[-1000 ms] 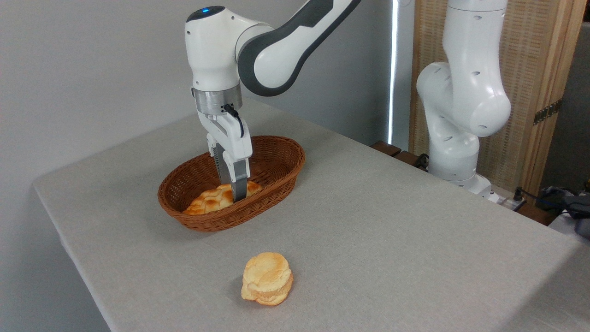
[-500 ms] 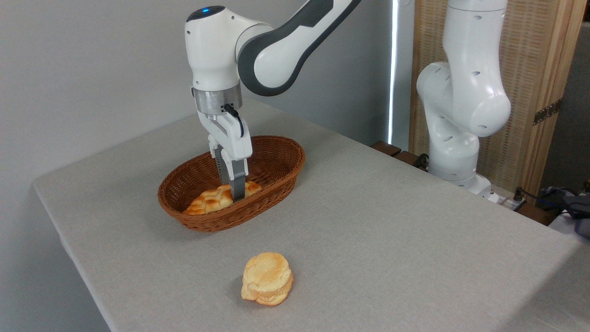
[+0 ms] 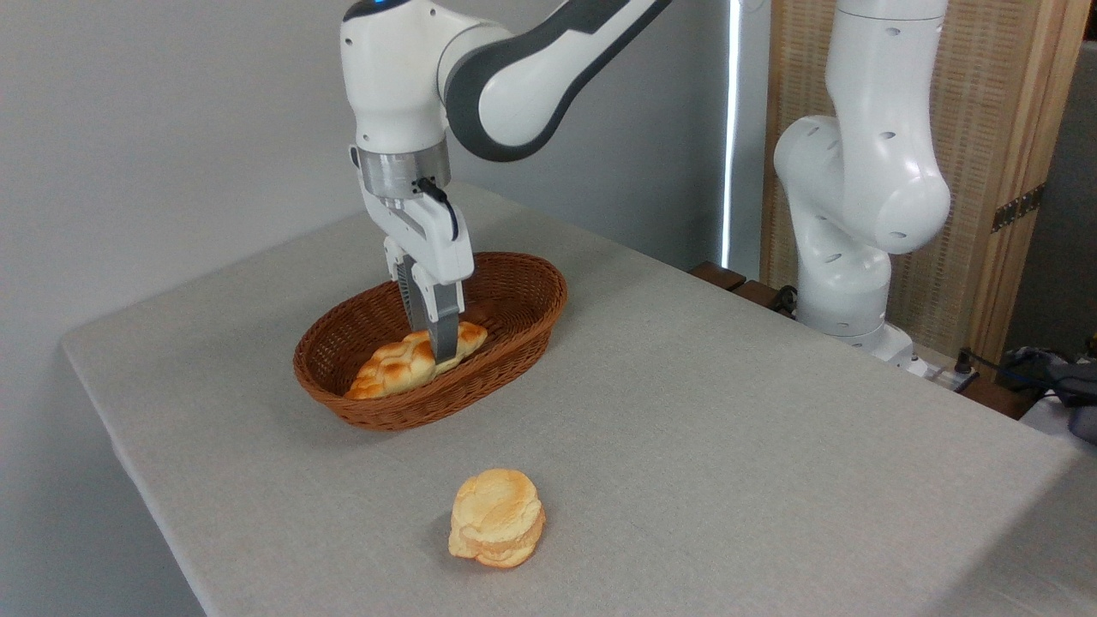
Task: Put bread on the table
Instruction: 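Lift the braided bread out of the basket and carry it beside the bun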
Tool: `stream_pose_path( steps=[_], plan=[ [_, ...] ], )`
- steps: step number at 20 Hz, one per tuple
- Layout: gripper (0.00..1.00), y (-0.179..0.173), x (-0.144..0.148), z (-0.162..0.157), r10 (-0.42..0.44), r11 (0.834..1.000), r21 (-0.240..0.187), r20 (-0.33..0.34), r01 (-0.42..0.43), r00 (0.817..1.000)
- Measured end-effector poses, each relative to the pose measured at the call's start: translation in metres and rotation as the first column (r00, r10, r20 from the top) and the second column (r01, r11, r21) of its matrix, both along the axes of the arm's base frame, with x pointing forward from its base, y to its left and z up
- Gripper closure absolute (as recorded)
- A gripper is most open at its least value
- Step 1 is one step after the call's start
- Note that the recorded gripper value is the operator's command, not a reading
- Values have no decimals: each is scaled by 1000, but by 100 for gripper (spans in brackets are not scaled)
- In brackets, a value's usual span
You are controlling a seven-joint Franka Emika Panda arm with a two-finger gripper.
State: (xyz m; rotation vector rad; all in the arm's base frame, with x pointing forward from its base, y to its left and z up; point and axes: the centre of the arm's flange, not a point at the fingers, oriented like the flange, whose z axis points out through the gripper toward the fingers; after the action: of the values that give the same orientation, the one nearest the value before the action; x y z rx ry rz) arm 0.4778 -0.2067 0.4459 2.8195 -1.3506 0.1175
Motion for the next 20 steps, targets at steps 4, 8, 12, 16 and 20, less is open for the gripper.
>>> stream_pose_path(
  steps=[4, 8, 12, 16, 20],
  plan=[
    [53, 21, 3, 31, 38, 999, 7, -37, -38, 999],
    [53, 39, 5, 59, 70, 998, 9, -63, -69, 996],
    [53, 64, 7, 85, 76, 997, 12, -94, -75, 993],
    [53, 97, 2, 113, 68, 997, 31, -128, -65, 989],
    [53, 154, -18, 136, -15, 992, 122, -184, 38, 983]
  ],
)
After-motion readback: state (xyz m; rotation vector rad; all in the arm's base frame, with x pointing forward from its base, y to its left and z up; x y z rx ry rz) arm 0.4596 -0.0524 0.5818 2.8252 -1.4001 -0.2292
